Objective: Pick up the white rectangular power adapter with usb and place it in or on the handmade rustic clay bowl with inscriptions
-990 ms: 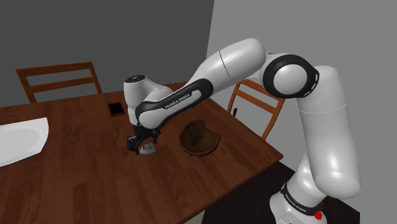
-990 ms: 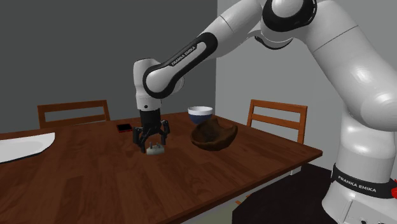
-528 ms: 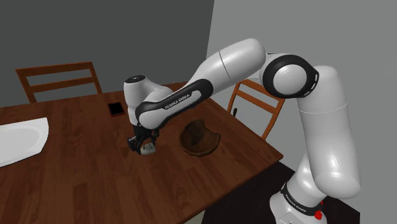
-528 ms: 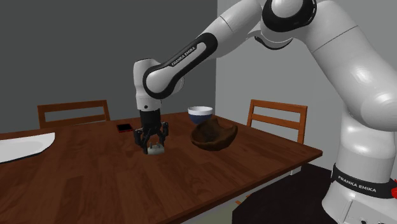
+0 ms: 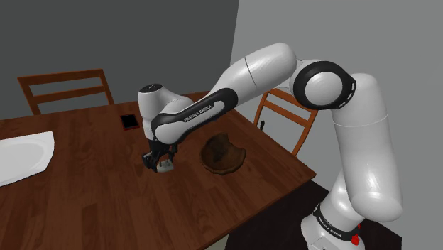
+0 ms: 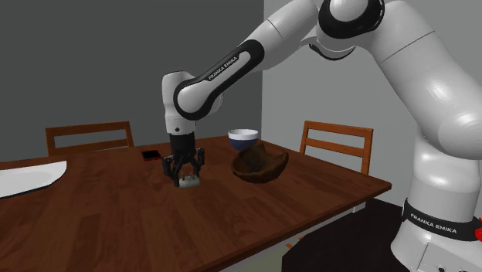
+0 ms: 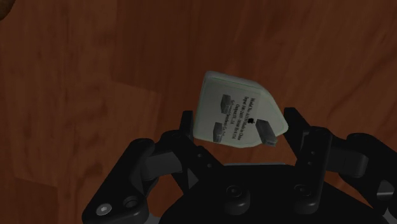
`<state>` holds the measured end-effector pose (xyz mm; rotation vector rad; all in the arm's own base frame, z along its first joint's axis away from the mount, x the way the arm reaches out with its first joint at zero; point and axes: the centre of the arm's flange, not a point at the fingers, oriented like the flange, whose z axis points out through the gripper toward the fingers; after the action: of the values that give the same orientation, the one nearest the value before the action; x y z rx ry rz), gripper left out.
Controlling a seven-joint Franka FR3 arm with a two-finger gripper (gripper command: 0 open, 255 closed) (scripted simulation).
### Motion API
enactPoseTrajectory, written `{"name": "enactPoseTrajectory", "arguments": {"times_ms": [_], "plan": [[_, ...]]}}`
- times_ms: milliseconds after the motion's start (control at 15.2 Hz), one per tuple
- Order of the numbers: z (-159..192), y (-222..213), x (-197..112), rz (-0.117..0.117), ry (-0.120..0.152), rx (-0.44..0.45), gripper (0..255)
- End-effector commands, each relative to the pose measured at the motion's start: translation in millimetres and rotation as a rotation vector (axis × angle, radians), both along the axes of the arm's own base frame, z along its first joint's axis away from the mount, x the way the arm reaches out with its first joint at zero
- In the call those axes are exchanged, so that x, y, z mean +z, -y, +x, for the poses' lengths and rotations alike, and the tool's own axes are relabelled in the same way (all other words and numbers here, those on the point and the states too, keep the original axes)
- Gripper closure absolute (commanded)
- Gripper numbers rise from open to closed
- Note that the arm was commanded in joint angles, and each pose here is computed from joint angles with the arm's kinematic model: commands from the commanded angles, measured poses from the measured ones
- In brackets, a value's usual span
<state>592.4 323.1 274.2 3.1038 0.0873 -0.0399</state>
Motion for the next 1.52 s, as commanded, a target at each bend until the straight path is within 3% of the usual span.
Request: {"name": "enactPoseTrajectory", "arguments": {"times_ms": [0,1452], "plan": [[0,0,-1,0.0,-0.001,0.001,255],[0,0,115,0.0,-0.001,0.001,255]]}}
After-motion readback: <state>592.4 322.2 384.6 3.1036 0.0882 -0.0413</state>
